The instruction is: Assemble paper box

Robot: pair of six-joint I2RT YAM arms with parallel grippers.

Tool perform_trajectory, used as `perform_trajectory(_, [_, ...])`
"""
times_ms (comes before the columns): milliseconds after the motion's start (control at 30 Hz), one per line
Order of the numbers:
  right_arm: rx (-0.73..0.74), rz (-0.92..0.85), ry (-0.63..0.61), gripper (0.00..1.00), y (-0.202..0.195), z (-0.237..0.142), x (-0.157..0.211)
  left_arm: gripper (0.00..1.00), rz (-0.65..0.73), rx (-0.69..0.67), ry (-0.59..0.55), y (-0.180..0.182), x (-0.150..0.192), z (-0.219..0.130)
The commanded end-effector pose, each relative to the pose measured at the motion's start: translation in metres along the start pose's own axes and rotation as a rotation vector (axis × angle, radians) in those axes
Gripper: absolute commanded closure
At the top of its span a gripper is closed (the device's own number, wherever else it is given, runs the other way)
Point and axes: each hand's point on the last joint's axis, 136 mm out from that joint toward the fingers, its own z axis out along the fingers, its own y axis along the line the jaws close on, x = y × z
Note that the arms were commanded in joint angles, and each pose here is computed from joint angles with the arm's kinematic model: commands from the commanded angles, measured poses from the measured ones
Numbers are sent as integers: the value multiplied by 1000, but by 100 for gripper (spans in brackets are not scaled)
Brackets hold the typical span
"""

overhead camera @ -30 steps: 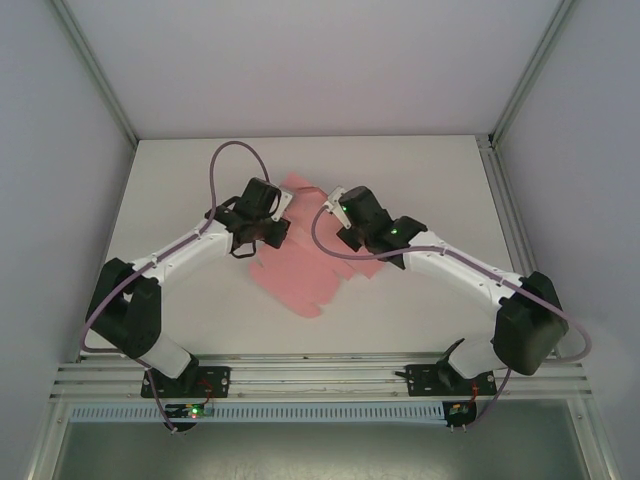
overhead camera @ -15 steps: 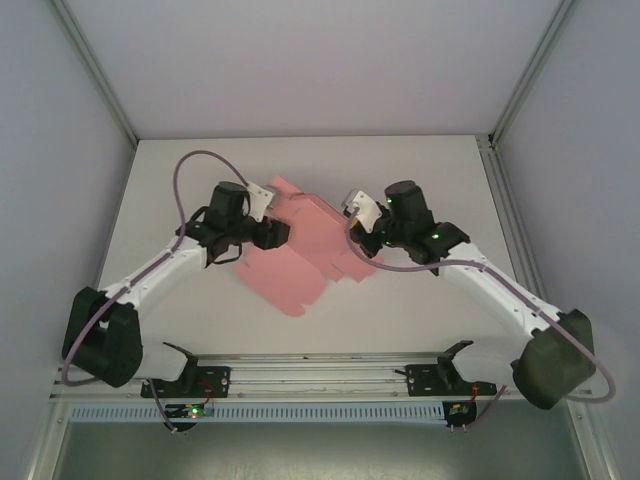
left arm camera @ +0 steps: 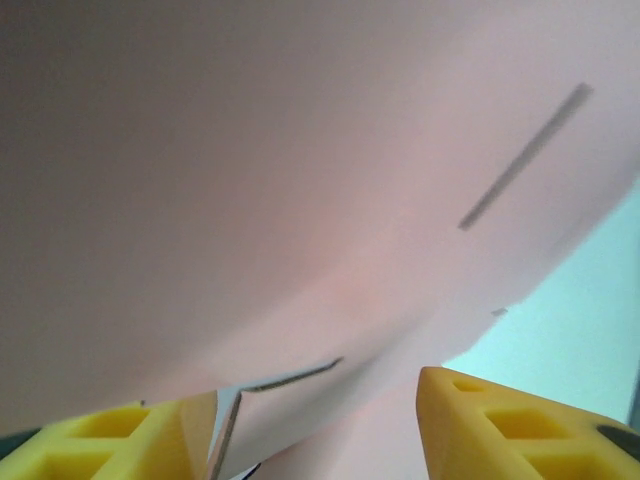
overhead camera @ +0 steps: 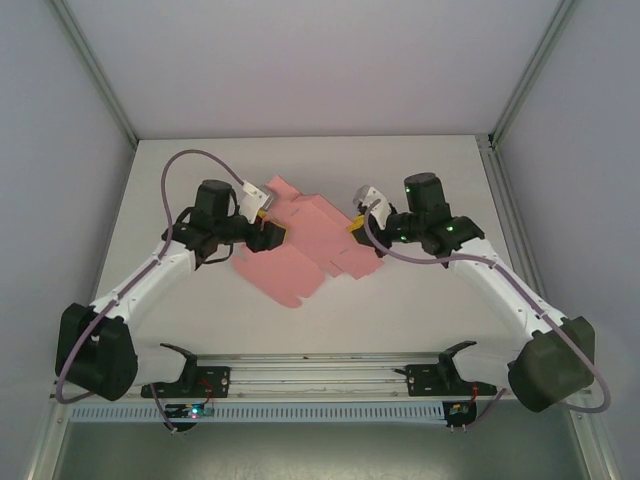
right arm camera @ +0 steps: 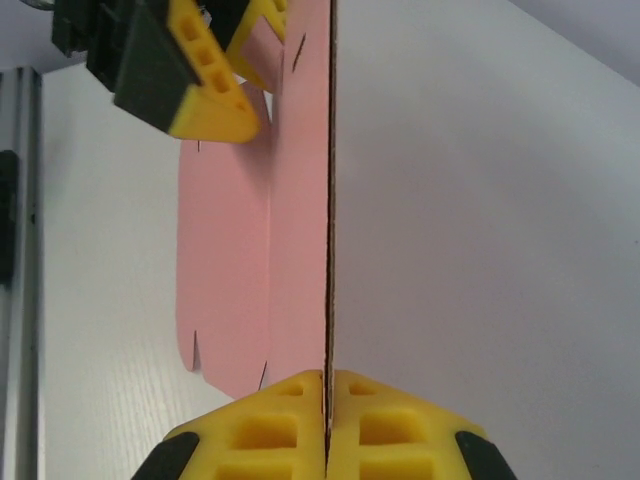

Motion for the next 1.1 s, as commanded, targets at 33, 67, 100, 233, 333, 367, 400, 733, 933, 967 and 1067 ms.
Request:
perform_trajectory(33, [-237,-63,-84,100,26,-17,-16,35,101,204,-110,-38,-23,-26])
perform_trajectory(67, [-259,-61,-74,100,27,-18,-15,32,103,227,-104,-40,-24,-29])
perform_trajectory(100, [-287,-66,-55,100,31,-19,-12,31,99,221,-73,-39,-23,-30])
perform_trajectory(233, [-341,-51,-42,100,31,-16,-10,33,52,231,7,-31,-19,-33])
perform_trajectory(333, [-329,-38,-43,100,23,-15,-11,34,45,233,6,-27,-14,-39])
perform_trajectory(367, [-325,-31,-45,100,21,-16,-12,34,45,231,7,-26,-11,-39])
perform_trajectory(400, [-315,-29,-49,100,18,-19,-14,34,45,231,8,-27,-9,-40])
perform_trajectory(733, [-299,11,-77,100,1,-21,-21,51,26,269,-3,-30,-5,-37])
perform_trajectory(933, [-298,14,-68,100,1,-19,-18,52,25,266,-22,-25,-16,-33])
perform_trajectory(967, [-296,18,-65,100,0,-18,-17,52,21,262,-18,-24,-17,-33])
perform_trajectory(1067, [-289,21,-56,100,-1,-17,-15,57,8,255,0,-21,-17,-32])
